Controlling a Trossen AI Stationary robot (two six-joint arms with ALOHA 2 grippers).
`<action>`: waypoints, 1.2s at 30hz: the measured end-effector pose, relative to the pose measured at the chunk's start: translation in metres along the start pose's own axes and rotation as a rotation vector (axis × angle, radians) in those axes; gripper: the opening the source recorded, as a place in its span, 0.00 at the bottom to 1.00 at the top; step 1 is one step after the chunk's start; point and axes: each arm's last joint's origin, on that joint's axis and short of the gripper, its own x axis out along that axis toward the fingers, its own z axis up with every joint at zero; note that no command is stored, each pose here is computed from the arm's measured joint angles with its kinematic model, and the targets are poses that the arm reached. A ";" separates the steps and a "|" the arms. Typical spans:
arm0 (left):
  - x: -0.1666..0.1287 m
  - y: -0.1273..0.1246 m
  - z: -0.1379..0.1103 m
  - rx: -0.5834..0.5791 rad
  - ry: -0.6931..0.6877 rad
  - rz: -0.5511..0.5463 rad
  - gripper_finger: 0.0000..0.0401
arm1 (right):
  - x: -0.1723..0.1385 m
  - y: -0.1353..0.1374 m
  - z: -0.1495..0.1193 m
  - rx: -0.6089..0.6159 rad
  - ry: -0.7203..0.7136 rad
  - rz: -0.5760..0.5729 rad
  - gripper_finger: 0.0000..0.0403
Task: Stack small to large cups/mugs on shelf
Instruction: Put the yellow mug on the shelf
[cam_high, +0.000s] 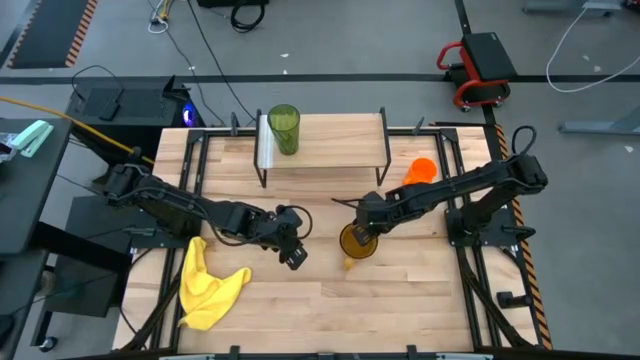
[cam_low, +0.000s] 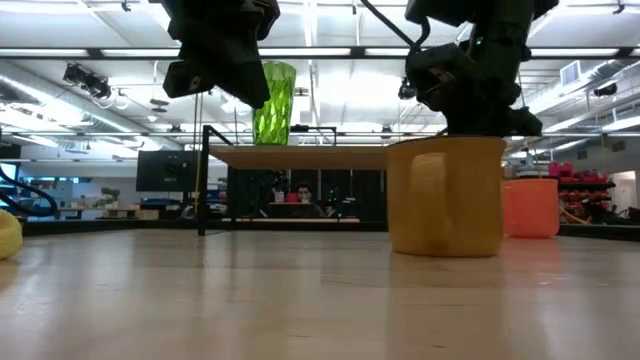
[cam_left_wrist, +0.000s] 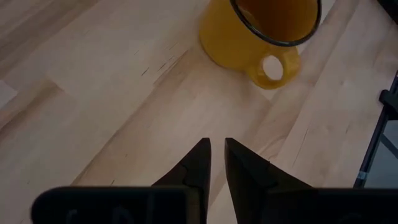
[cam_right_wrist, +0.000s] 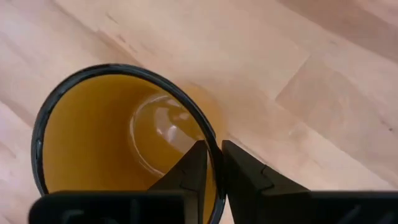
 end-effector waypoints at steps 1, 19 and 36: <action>0.000 0.000 0.000 0.000 0.000 0.000 0.13 | 0.000 0.000 0.001 0.000 -0.001 0.000 0.13; 0.001 0.003 0.005 0.005 -0.009 0.007 0.13 | 0.000 -0.002 0.004 -0.036 0.003 0.004 0.11; 0.002 0.005 0.007 0.008 -0.012 0.012 0.13 | -0.004 -0.002 0.022 -0.131 -0.018 0.048 0.06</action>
